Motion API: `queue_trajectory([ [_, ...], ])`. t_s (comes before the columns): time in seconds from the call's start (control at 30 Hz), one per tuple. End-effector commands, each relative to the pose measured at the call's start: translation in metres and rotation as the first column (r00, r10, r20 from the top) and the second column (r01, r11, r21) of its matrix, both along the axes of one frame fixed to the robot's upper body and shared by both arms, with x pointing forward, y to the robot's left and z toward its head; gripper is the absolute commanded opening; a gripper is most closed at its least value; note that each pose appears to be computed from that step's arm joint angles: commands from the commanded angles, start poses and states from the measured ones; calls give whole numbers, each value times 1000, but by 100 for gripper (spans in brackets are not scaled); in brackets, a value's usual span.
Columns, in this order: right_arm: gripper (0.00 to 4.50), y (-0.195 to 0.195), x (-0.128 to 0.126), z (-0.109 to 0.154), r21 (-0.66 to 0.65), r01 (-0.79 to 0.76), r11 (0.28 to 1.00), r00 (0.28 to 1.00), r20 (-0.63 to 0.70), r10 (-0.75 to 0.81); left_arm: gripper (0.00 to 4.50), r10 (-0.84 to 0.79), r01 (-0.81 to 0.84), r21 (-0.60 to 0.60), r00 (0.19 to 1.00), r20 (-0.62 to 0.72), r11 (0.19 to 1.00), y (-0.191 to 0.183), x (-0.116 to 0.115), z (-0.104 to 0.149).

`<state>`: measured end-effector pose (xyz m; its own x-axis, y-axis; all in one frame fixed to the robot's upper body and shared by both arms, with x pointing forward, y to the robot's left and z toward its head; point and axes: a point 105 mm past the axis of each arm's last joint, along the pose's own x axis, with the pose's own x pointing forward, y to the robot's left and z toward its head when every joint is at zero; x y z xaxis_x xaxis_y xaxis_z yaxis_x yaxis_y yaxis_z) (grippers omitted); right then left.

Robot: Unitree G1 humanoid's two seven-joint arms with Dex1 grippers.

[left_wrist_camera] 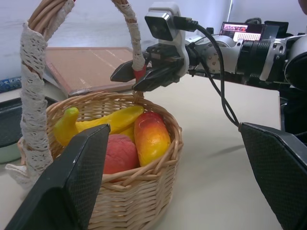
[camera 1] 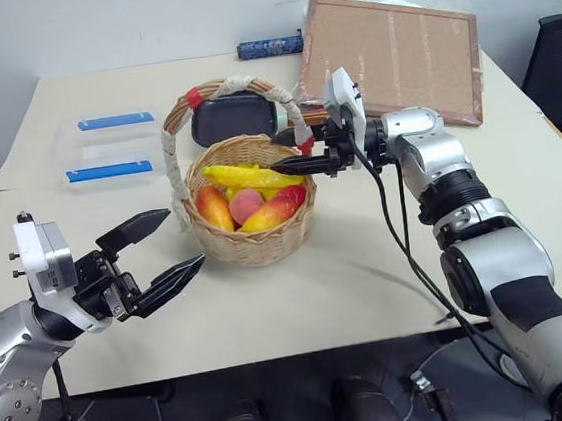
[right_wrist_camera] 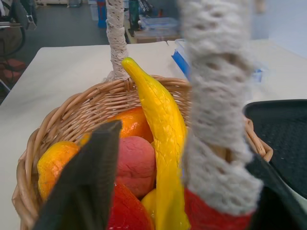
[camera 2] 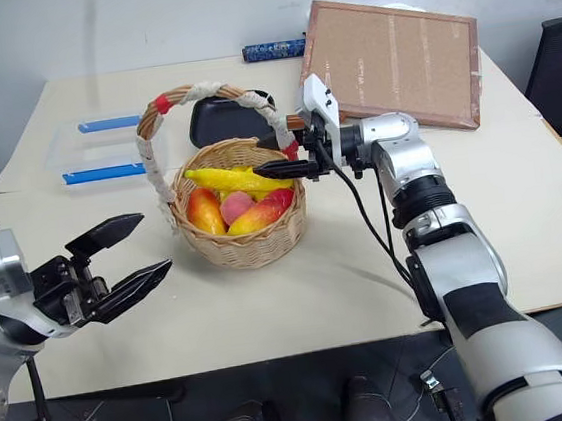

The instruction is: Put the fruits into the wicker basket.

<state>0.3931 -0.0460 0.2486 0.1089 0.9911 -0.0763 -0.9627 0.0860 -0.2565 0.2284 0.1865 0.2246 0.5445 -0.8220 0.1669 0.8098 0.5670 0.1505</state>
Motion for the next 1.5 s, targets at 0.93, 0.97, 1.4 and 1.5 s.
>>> queue_trajectory([
  [0.93,21,-285,-72,1,313,911,268,320,-126,-939,450,-239,238,19,971,12,971,-33,34,-3],
  [0.97,21,-289,-71,-4,308,919,246,304,-156,-940,450,-243,243,22,970,11,970,-34,34,-4],
  [1.4,399,-299,-110,-2,280,908,311,339,-58,-939,450,-134,151,110,980,-150,982,1,36,-46],
  [1.5,444,-294,-130,-3,245,890,385,400,-13,-916,450,-20,42,148,989,-147,988,17,35,-60],
])
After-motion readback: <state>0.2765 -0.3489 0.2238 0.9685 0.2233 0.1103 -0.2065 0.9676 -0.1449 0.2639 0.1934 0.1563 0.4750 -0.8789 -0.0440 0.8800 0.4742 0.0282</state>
